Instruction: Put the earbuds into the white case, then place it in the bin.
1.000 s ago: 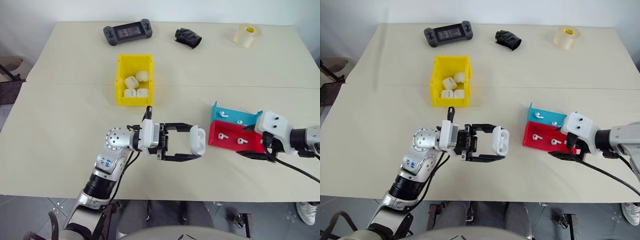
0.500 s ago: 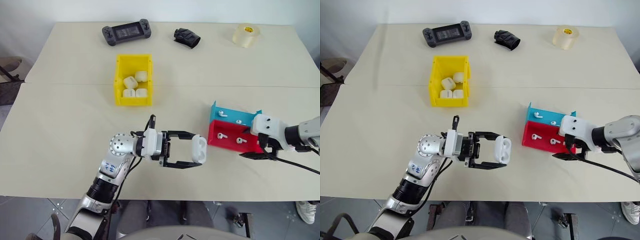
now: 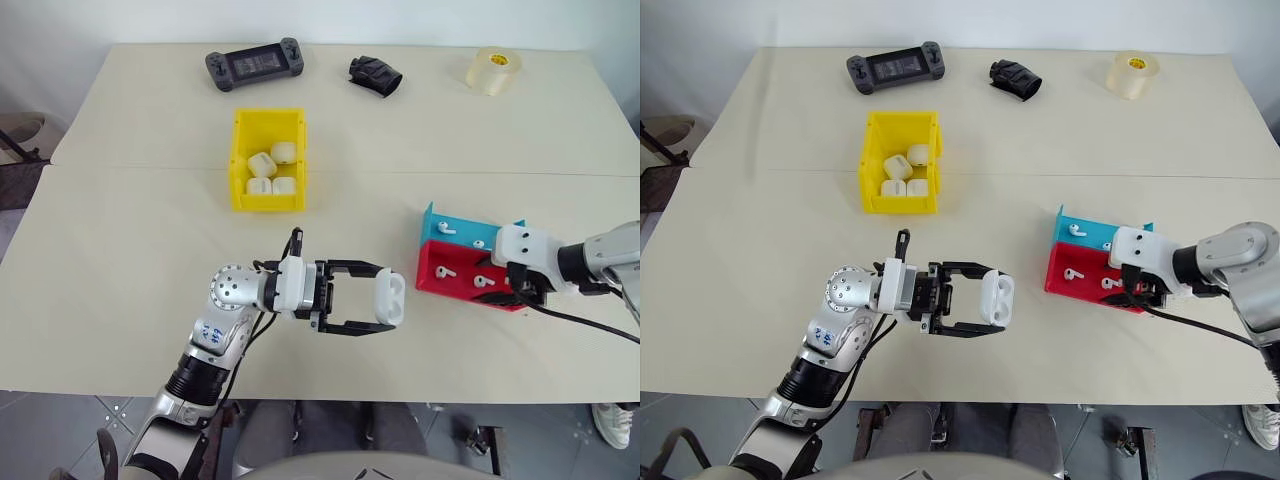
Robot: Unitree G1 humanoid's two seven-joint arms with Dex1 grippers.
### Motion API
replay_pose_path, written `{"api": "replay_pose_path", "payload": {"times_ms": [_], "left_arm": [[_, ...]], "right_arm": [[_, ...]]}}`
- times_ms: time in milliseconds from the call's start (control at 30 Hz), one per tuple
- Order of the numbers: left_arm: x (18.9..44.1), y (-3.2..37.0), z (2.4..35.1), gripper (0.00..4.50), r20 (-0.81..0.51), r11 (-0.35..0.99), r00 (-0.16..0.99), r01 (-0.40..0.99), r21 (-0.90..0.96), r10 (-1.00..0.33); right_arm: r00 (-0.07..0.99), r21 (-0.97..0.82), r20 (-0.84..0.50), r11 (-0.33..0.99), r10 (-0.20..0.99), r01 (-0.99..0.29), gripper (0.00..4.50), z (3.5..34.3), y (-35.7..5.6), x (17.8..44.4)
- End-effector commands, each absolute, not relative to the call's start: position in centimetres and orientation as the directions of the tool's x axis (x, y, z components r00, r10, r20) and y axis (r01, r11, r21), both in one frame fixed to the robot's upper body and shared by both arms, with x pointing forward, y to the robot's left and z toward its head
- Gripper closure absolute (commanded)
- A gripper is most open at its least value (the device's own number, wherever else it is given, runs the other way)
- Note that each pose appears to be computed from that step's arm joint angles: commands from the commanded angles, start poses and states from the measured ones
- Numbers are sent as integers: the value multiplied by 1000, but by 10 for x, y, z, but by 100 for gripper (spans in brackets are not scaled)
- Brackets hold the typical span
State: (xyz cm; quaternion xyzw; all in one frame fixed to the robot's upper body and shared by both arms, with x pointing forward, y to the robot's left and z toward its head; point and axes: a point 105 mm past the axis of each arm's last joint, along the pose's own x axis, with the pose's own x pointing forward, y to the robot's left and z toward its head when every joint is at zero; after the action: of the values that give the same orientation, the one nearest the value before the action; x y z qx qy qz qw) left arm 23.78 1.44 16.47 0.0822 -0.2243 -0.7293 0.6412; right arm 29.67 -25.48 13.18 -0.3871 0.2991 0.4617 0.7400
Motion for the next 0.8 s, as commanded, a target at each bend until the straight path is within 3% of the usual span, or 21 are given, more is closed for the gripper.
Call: {"api": "replay_pose_path", "payload": {"times_ms": [33, 133, 333, 367, 800], "left_arm": [[232, 12, 179, 172, 198, -71, -184, 879, 472, -963], [233, 12, 180, 172, 198, -66, -180, 878, 474, -963], [233, 12, 182, 172, 199, -61, -175, 877, 477, -964], [233, 12, 183, 172, 199, -60, -174, 877, 477, -964], [235, 15, 184, 172, 186, -100, -213, 871, 481, -959]], "right_arm": [[392, -302, -808, 262, 440, -917, 121, 133, -257, 298], [389, -300, -808, 259, 443, -918, 180, 133, -257, 299], [381, -294, -807, 251, 452, -922, 386, 130, -253, 300], [381, -294, -806, 251, 453, -922, 402, 130, -253, 300], [456, -336, -714, 312, 531, -889, 402, 159, -247, 293]]}}
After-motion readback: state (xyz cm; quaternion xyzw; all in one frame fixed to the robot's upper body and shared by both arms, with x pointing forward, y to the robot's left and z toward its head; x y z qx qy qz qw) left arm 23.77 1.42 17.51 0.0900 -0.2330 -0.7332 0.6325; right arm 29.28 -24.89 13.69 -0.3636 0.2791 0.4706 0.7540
